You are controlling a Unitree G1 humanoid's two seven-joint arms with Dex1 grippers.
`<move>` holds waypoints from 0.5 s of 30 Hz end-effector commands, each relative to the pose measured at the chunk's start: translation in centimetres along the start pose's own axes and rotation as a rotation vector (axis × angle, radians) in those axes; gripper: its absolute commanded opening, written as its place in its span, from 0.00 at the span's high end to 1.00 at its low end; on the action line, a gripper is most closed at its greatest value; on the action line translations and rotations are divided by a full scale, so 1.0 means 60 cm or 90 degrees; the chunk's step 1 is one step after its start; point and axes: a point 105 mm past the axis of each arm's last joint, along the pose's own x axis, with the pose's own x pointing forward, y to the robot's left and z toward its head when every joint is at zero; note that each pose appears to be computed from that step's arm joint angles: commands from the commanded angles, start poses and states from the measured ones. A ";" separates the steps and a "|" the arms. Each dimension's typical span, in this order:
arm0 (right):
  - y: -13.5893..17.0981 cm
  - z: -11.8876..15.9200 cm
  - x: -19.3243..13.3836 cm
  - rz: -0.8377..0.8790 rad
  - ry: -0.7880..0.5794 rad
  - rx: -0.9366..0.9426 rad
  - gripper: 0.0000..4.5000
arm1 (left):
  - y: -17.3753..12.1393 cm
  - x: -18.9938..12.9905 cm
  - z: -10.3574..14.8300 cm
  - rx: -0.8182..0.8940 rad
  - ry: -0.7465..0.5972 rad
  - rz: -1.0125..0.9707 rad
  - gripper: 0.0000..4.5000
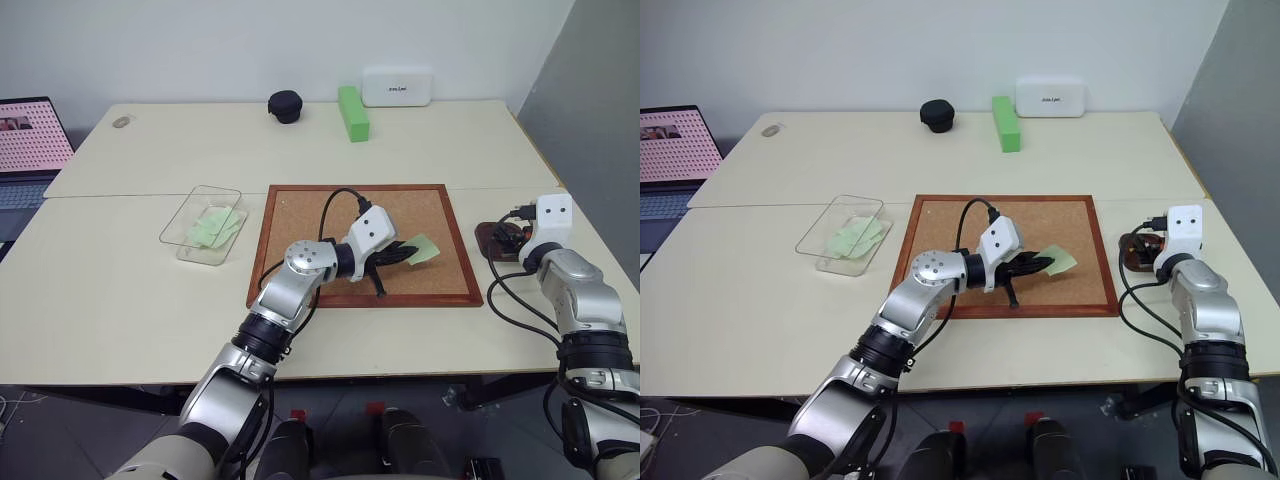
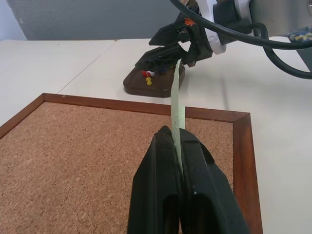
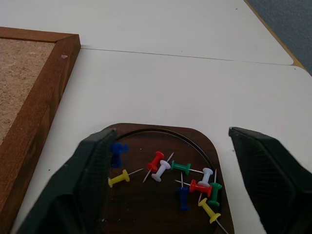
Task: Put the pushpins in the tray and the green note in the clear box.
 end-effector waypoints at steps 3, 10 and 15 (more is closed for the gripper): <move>-0.016 0.032 -0.005 -0.021 -0.047 -0.009 0.01 | 0.008 0.001 0.035 0.030 -0.030 0.005 1.00; -0.022 0.037 -0.003 -0.032 -0.053 -0.018 0.01 | 0.009 0.001 0.035 0.031 -0.028 0.006 1.00; -0.018 0.041 -0.005 -0.028 -0.061 -0.037 0.01 | 0.012 -0.001 0.035 0.028 -0.028 0.010 1.00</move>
